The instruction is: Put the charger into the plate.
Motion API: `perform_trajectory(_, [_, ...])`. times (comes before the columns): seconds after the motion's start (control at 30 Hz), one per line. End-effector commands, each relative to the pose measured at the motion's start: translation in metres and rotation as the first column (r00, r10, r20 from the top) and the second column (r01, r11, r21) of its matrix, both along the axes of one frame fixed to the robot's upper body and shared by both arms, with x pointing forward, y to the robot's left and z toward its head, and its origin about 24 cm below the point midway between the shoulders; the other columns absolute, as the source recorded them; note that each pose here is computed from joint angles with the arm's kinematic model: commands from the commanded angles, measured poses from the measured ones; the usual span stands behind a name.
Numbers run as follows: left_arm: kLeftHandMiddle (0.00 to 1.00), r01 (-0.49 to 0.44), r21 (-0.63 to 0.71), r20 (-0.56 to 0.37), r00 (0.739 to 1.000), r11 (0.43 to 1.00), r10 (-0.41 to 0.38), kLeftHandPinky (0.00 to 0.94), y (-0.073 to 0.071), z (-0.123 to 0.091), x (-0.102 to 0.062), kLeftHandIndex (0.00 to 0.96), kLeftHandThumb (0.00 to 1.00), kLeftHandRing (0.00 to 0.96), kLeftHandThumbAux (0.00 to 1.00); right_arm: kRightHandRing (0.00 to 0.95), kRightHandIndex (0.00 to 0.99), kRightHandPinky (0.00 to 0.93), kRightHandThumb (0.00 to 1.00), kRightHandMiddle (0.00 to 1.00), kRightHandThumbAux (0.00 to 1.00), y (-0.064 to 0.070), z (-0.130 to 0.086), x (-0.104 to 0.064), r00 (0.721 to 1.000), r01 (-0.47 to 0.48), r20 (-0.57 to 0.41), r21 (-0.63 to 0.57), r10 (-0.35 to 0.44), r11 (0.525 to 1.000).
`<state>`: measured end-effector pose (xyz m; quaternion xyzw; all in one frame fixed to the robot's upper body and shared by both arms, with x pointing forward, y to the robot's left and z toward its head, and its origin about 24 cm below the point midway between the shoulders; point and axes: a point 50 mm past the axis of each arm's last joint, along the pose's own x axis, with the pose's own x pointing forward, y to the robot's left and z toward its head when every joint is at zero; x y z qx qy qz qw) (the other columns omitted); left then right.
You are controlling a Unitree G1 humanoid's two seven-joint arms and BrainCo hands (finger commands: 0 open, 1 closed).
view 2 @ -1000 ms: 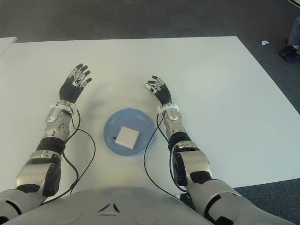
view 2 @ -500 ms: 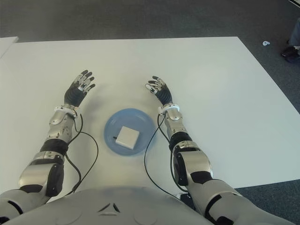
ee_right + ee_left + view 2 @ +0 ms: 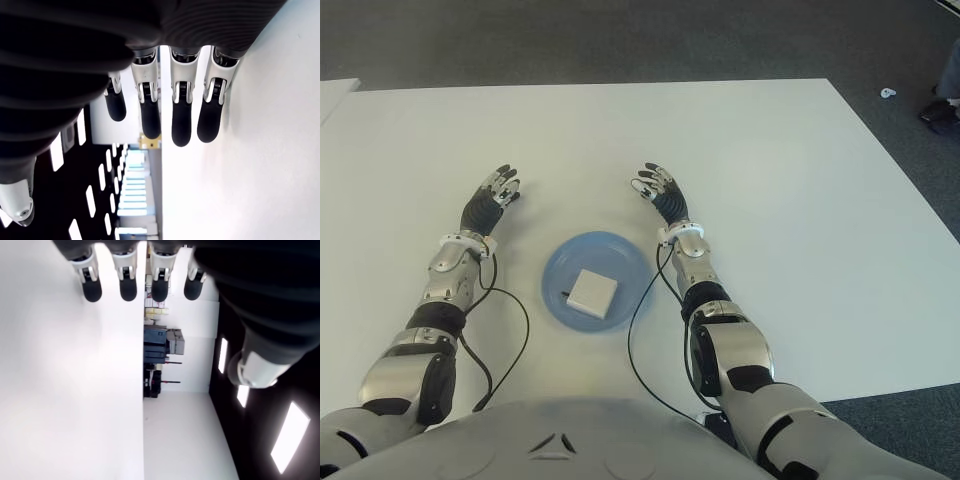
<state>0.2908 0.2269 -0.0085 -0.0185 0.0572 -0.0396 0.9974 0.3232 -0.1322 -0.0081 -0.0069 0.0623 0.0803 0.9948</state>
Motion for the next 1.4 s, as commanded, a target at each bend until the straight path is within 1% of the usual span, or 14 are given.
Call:
perform_trajectory(0.03, [0.0, 0.043, 0.01, -0.097, 0.994, 0.999, -0.042, 0.0, -0.001, -0.017, -0.011, 0.0, 0.066, 0.0, 0.564, 0.232, 0.133, 0.246, 0.027, 0.216, 0.563, -0.013, -0.037, -0.027, 0.983, 0.065, -0.169, -0.003, -0.065, 0.998])
perform_trajectory(0.27, [0.0, 0.074, -0.013, -0.167, 0.983, 0.997, -0.076, 0.012, -0.006, -0.031, -0.02, 0.0, 0.109, 0.0, 0.574, 0.153, 0.082, 0.155, 0.021, 0.145, 0.556, -0.022, -0.037, -0.029, 0.981, 0.104, -0.164, 0.004, -0.102, 0.995])
perform_trajectory(0.4, [0.0, 0.104, 0.011, -0.187, 0.977, 0.995, -0.1, 0.019, -0.008, -0.034, -0.022, 0.0, 0.131, 0.0, 0.573, 0.106, 0.052, 0.117, 0.02, 0.098, 0.554, -0.027, -0.038, -0.032, 0.98, 0.124, -0.159, 0.003, -0.122, 0.992])
perform_trajectory(0.53, [0.0, 0.132, 0.043, -0.186, 0.975, 0.99, -0.122, 0.029, -0.011, -0.032, -0.022, 0.0, 0.137, 0.0, 0.564, 0.063, 0.028, 0.079, 0.02, 0.057, 0.561, -0.03, -0.038, -0.034, 0.977, 0.144, -0.156, -0.003, -0.143, 0.99])
perform_trajectory(0.77, [0.0, 0.137, 0.054, -0.188, 0.974, 0.989, -0.125, 0.053, -0.015, -0.033, -0.026, 0.0, 0.15, 0.0, 0.57, 0.035, 0.014, 0.064, 0.031, 0.031, 0.576, -0.035, -0.039, -0.039, 0.974, 0.171, -0.15, -0.013, -0.171, 0.985])
perform_trajectory(0.9, [0.011, 0.118, 0.045, -0.21, 0.972, 0.992, -0.106, 0.081, -0.016, -0.035, -0.028, 0.0, 0.188, 0.019, 0.604, 0.023, 0.007, 0.05, 0.041, 0.02, 0.586, -0.036, -0.039, -0.042, 0.971, 0.183, -0.154, -0.016, -0.183, 0.983])
perform_trajectory(1.13, [0.023, 0.118, 0.047, -0.221, 0.97, 0.992, -0.105, 0.081, -0.019, -0.036, -0.029, 0.0, 0.219, 0.034, 0.618, 0.018, 0.001, 0.049, 0.054, 0.016, 0.584, -0.038, -0.039, -0.045, 0.97, 0.187, -0.158, -0.017, -0.187, 0.982])
perform_trajectory(1.4, [0.014, 0.129, 0.072, -0.201, 0.973, 0.989, -0.112, 0.079, -0.022, -0.033, -0.029, 0.0, 0.225, 0.03, 0.61, 0.019, 0.0, 0.053, 0.056, 0.017, 0.575, -0.039, -0.04, -0.048, 0.971, 0.173, -0.163, -0.025, -0.175, 0.985])
